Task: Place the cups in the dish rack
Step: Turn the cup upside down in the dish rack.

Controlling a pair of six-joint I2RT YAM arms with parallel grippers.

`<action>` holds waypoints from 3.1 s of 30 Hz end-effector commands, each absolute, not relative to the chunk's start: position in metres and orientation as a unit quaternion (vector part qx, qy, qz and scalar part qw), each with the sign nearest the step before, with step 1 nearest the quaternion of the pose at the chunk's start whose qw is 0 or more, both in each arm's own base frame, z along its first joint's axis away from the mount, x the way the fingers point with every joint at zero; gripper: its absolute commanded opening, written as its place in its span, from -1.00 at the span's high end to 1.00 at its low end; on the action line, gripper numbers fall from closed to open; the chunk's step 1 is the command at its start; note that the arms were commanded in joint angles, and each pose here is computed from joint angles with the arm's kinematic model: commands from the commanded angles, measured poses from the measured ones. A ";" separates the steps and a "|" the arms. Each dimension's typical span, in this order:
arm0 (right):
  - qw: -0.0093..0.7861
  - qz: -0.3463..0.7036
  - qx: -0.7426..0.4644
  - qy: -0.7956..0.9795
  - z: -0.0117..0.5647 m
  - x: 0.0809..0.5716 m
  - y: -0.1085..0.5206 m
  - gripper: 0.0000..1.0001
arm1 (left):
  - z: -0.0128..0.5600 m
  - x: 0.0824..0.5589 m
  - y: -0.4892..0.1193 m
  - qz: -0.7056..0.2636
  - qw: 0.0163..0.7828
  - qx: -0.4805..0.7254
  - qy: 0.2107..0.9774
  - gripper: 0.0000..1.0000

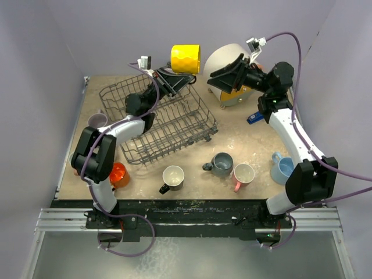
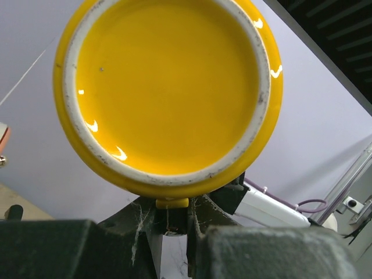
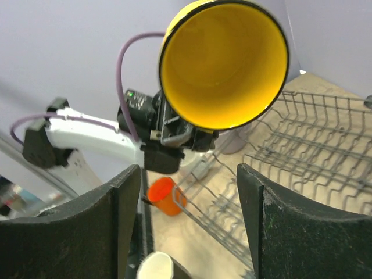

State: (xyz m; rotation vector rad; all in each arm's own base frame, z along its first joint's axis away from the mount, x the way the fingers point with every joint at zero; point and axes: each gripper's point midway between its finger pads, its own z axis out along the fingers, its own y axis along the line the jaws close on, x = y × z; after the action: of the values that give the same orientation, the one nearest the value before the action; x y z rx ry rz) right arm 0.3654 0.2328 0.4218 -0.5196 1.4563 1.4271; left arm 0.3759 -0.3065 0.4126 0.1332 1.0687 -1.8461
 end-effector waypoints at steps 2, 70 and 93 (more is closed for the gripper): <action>0.558 0.520 -0.348 0.546 0.437 0.339 0.222 -0.41 | 0.462 0.347 -0.283 -0.760 0.521 0.095 0.378 1.00; 0.636 0.248 -0.389 0.618 0.339 0.375 0.145 -0.73 | 0.227 0.579 -0.131 -0.167 0.545 -0.007 0.822 1.00; 0.630 0.247 -0.348 0.649 0.328 0.387 0.137 -0.73 | 0.162 0.621 -0.112 -0.090 0.527 -0.001 0.845 1.00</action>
State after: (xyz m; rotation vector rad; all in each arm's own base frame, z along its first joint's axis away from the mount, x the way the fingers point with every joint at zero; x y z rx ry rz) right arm 0.3851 0.1395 0.3121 -0.8044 1.5261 0.5865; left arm 0.5873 -0.1172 0.1087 -0.0120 2.2012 -0.2335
